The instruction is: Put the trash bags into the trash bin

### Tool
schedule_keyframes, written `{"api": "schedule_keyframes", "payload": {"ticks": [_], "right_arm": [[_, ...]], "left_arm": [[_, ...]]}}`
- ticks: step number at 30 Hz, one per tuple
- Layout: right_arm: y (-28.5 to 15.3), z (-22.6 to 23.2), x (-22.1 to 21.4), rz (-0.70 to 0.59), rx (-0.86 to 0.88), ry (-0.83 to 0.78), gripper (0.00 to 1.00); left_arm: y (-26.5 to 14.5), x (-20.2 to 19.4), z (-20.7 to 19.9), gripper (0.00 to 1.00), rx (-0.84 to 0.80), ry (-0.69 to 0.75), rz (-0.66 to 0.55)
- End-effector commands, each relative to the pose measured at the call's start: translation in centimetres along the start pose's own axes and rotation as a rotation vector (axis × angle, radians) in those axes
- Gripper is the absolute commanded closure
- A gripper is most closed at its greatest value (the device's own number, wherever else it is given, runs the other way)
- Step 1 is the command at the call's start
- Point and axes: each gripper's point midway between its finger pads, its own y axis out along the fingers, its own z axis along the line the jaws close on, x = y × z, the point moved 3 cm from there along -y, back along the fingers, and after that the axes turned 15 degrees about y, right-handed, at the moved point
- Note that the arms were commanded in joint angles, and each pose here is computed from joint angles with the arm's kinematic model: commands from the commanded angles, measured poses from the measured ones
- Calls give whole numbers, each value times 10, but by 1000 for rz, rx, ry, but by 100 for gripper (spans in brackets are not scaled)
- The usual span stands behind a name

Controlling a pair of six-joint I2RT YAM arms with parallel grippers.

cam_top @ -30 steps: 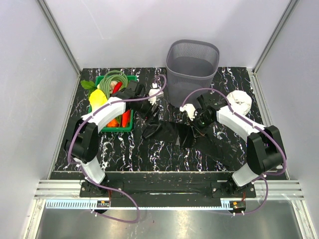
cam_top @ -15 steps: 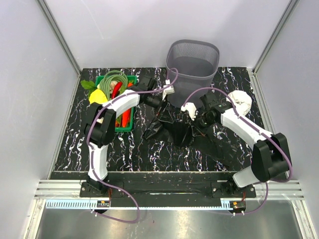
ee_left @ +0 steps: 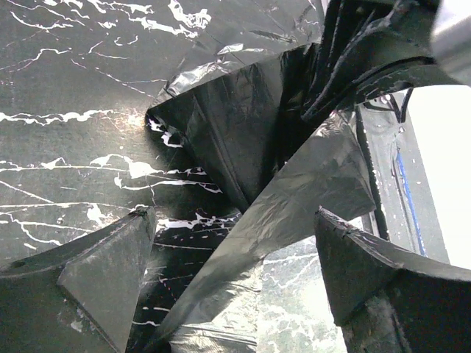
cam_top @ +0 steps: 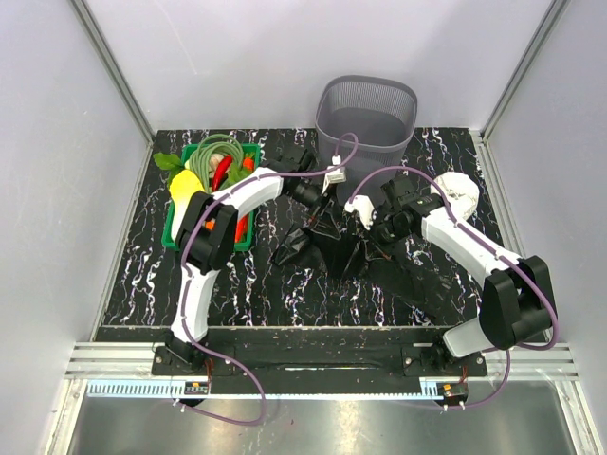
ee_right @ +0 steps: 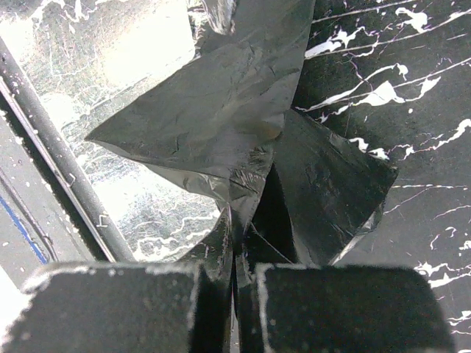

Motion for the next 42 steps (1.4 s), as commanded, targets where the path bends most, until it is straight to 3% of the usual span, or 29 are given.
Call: {"api": "schedule_keyframes", "payload": {"ticks": [1, 8, 12, 24, 27, 35, 42], "right_arm": [[-12, 6, 6, -36, 5, -18, 100], [-17, 8, 7, -47, 0, -13, 100], [-17, 7, 7, -45, -7, -13, 100], [-14, 2, 6, -36, -31, -9, 100], [-12, -2, 3, -28, -51, 10, 100], [-2, -19, -13, 29, -146, 54, 100], [7, -28, -32, 83, -185, 87, 100]], "left_arm": [[9, 11, 2, 8, -47, 76, -33], [19, -2, -1, 10, -77, 65, -12], [23, -9, -9, 18, -99, 61, -5], [25, -12, -10, 70, -105, 36, -5], [25, -11, -9, 100, -99, 36, 3], [1, -7, -1, 100, -45, -26, 20], [-33, -2, 8, 100, 100, -53, 5]]}}
